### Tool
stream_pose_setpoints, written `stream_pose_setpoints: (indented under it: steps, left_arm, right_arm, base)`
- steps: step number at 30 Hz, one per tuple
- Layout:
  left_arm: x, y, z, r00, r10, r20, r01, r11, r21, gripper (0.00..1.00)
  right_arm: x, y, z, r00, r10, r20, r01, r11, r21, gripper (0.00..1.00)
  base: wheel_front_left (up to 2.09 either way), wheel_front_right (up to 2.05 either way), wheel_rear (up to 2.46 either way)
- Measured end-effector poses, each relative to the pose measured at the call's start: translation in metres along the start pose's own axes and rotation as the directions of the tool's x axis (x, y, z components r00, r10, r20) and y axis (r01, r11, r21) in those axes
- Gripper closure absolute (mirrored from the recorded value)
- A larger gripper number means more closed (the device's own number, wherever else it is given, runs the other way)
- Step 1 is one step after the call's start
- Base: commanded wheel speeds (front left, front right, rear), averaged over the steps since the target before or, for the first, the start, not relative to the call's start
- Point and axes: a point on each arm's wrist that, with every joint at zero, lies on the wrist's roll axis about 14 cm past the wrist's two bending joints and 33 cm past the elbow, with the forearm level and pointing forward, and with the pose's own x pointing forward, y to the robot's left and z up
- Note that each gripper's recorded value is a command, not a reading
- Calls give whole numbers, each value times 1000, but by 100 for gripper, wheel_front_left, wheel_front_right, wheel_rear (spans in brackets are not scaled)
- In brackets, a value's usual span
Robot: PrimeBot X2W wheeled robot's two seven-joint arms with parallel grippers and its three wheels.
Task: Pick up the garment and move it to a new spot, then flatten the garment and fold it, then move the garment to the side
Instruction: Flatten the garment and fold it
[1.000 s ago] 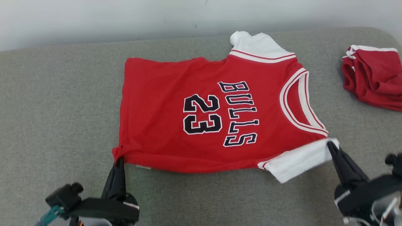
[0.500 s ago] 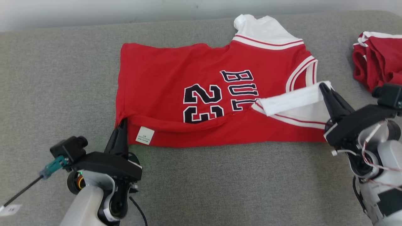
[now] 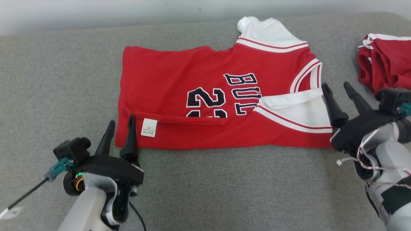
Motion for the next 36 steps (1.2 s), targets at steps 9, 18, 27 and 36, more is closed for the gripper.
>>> stream_pose_setpoints:
  steps: [9,18,27,36]
  left_arm:
    - [-30,15,-22,998,27,-64,-21,995,100,0]
    - [-33,24,-35,993,47,-106,-30,986,163,0]
    - [-15,29,-32,993,54,-109,-31,980,198,0]
    - [-12,30,-45,987,49,-154,-18,980,197,100]
  right_arm:
    - [-41,-8,-43,997,-4,-72,2,999,-38,0]
    - [-55,-10,-67,992,-10,-126,2,998,-64,0]
    - [-54,-13,-87,984,-38,-175,27,998,-64,0]
    - [-50,-7,-91,984,-49,-169,49,999,-6,100]
  base:
    - [0,0,0]
    - [0,0,0]
    - [0,0,0]
    - [0,0,0]
